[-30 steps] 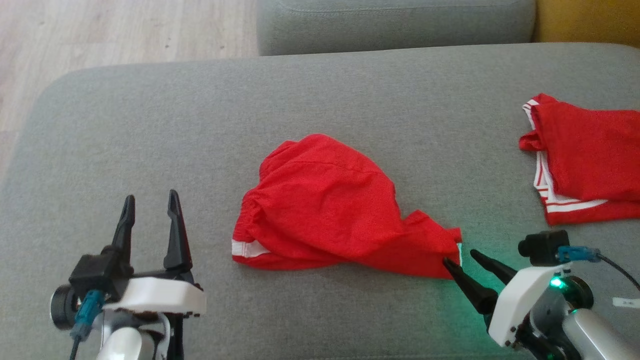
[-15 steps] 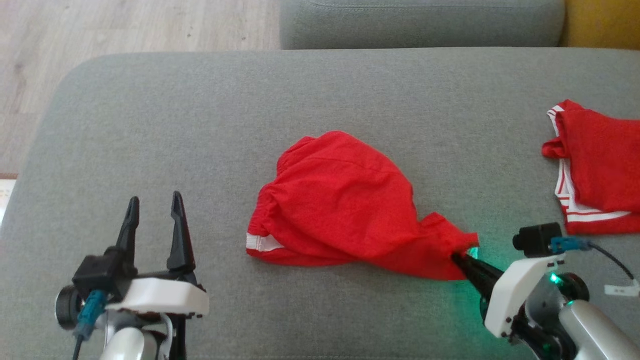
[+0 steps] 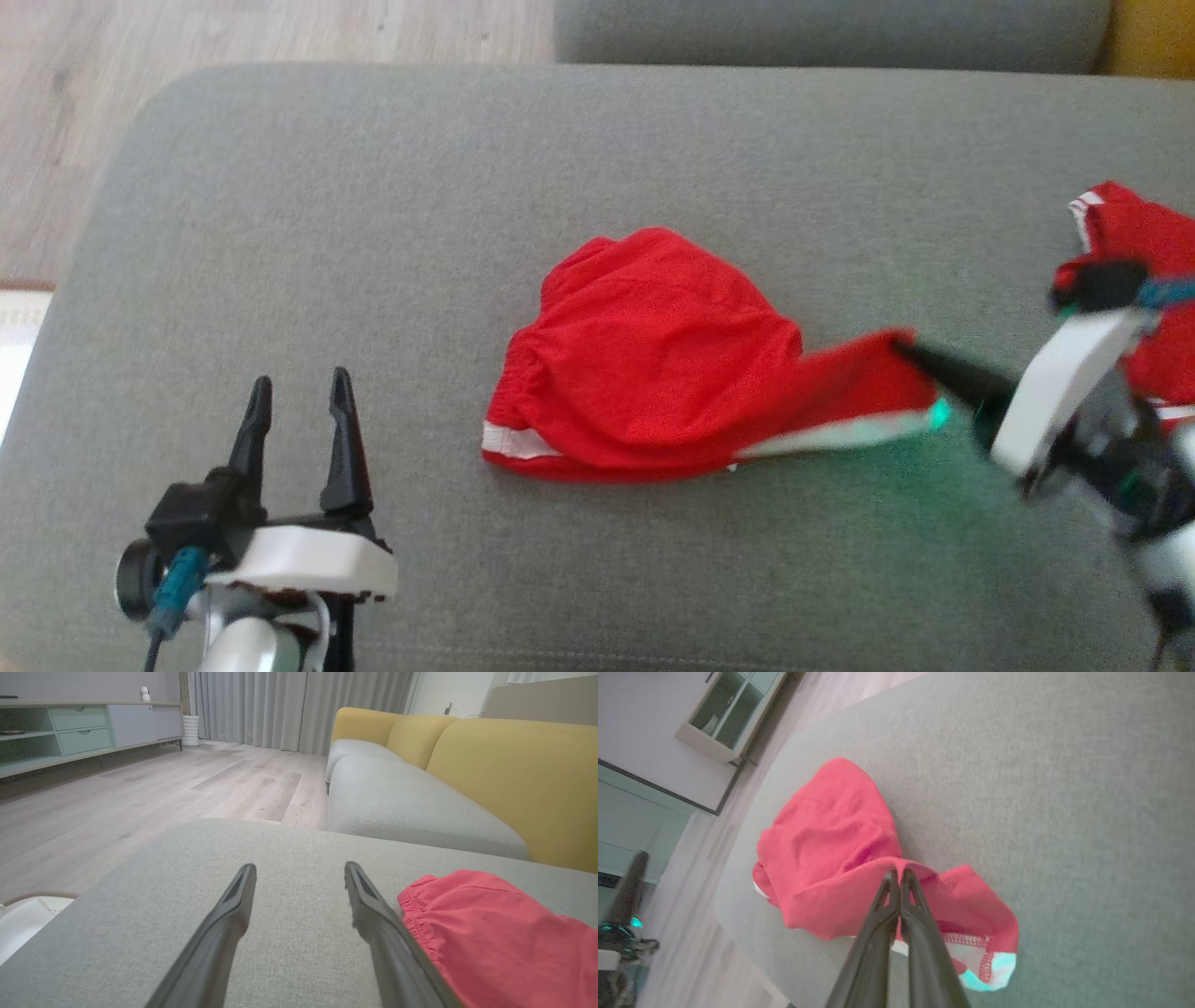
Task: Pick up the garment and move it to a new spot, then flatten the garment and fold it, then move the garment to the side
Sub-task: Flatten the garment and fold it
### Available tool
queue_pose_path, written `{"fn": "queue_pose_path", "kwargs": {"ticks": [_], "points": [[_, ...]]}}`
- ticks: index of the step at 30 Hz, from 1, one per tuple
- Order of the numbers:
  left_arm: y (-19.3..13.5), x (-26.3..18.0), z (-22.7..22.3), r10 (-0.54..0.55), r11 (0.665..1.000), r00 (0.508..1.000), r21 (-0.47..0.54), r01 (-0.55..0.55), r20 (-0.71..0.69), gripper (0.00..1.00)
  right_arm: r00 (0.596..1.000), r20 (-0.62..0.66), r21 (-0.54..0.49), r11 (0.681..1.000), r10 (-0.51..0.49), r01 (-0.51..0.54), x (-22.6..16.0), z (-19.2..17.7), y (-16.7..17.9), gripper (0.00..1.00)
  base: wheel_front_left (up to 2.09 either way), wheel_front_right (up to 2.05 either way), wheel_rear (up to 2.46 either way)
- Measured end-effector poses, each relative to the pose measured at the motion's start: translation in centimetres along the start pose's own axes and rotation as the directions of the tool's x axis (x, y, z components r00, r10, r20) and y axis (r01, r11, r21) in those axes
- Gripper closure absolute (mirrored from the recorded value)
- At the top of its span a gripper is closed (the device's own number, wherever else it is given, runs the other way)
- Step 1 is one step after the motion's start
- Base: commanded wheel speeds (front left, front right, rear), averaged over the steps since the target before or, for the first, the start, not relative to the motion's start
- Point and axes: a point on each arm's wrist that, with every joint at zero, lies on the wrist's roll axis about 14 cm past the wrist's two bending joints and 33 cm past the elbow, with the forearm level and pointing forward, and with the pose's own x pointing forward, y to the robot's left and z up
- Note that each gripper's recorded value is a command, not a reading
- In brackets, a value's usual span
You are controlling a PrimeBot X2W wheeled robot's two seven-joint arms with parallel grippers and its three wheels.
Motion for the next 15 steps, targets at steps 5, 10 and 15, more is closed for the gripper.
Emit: {"fn": "queue_pose_path", "kwargs": {"ticks": [5,10,15], "points": [[-0.2,0.5,-1.4,0.006,1.000,0.999,-0.005,-0.007,-0.043,0.00,0.994,-0.089,0.219,0.975,0.066,-0.045,1.7,3.7,-2.1,1.00,0.00,0.00,0.00],[0.2,1.6,-1.5,0.030,1.000,0.999,0.000,-0.030,-0.043,0.00,0.980,-0.185,0.389,0.921,0.079,-0.001,4.5,4.7,-5.0,1.00,0.00,0.00,0.00],[0.8,1.6,-2.7,0.054,0.998,0.995,0.014,-0.053,-0.079,0.00,0.967,-0.244,0.461,0.886,0.077,0.046,7.1,5.2,-6.2,1.00,0.00,0.00,0.00]]}}
